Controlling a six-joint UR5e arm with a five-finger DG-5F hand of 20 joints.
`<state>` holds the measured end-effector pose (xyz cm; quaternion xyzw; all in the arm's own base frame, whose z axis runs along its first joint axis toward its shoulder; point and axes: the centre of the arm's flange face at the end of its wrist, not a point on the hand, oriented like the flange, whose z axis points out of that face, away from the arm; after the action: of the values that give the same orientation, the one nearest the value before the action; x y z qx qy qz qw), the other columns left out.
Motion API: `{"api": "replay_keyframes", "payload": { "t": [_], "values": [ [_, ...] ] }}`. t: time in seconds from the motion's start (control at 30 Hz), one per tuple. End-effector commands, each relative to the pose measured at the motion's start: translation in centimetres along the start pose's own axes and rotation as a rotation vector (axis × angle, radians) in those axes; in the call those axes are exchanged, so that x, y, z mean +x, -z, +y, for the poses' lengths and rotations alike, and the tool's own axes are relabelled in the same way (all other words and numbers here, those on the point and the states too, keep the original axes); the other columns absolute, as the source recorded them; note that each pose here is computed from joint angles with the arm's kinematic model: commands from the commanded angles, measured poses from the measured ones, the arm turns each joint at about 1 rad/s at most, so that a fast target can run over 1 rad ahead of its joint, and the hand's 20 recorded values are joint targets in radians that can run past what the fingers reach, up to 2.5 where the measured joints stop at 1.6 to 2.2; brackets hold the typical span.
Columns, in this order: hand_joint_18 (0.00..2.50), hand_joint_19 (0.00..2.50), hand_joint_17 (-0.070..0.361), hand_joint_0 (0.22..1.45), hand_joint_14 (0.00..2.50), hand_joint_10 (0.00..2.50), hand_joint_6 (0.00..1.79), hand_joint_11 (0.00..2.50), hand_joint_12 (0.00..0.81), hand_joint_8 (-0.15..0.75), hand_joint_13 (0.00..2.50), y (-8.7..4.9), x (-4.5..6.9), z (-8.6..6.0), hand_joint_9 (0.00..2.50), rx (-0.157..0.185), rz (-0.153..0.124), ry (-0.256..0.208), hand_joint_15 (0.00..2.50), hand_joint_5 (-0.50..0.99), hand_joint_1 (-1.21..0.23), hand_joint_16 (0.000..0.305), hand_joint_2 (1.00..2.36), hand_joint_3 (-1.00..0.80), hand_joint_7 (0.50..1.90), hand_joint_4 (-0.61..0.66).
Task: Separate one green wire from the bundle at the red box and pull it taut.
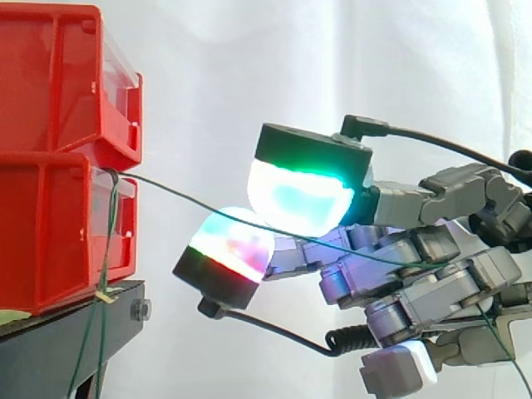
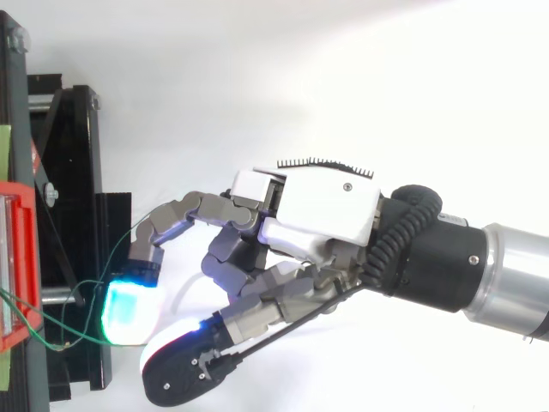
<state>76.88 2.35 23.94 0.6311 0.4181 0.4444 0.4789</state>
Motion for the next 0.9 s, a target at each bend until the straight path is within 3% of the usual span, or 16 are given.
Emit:
{"api": "replay_keyframes", "payload": {
  "t": [0.0,0.2,0.4,0.67,0.77,0.8,0.87],
  "values": [
    [1.32,0.76,0.103,0.69,2.46,2.50,0.92,1.18,0.262,0.204,1.64,0.00,0.03,0.00,1.12,0.000,0.002,0.000,0.52,-0.24,-0.82,0.046,1.01,-0.38,0.94,-0.01],
    [1.34,0.79,0.107,0.66,2.50,2.50,0.92,1.20,0.261,0.205,1.63,0.03,0.00,-0.02,1.13,0.002,-0.001,0.001,0.46,-0.24,-0.77,0.048,1.01,-0.37,0.98,0.02],
    [1.38,0.79,0.122,0.52,2.50,2.50,0.91,1.19,0.288,0.244,1.66,0.03,0.00,-0.02,1.20,0.002,-0.001,0.001,0.43,-0.23,-0.57,0.054,1.00,-0.50,0.90,0.08],
    [1.44,0.75,0.129,0.47,2.45,2.50,0.92,1.18,0.318,0.261,1.71,-0.01,0.04,-0.13,1.23,0.004,0.004,0.001,0.47,-0.22,-0.69,0.057,1.00,-0.50,0.88,0.11],
    [1.38,0.75,0.127,0.47,1.72,2.50,0.92,1.18,0.322,0.249,1.76,0.02,0.05,-0.02,1.20,0.002,0.004,0.001,0.78,-0.23,-0.75,0.056,1.00,-0.50,0.88,0.10],
    [1.37,0.75,0.126,0.48,1.66,2.50,0.92,1.18,0.323,0.249,1.77,-0.01,0.04,-0.13,1.20,0.004,0.004,0.001,0.80,-0.23,-0.77,0.056,1.00,-0.50,0.88,0.10],
    [1.32,0.74,0.122,0.49,1.27,2.50,0.92,1.21,0.321,0.245,1.78,0.00,0.03,-0.15,1.18,0.005,0.004,0.002,1.00,-0.23,-0.82,0.054,1.00,-0.50,0.88,0.09]
  ]
}}
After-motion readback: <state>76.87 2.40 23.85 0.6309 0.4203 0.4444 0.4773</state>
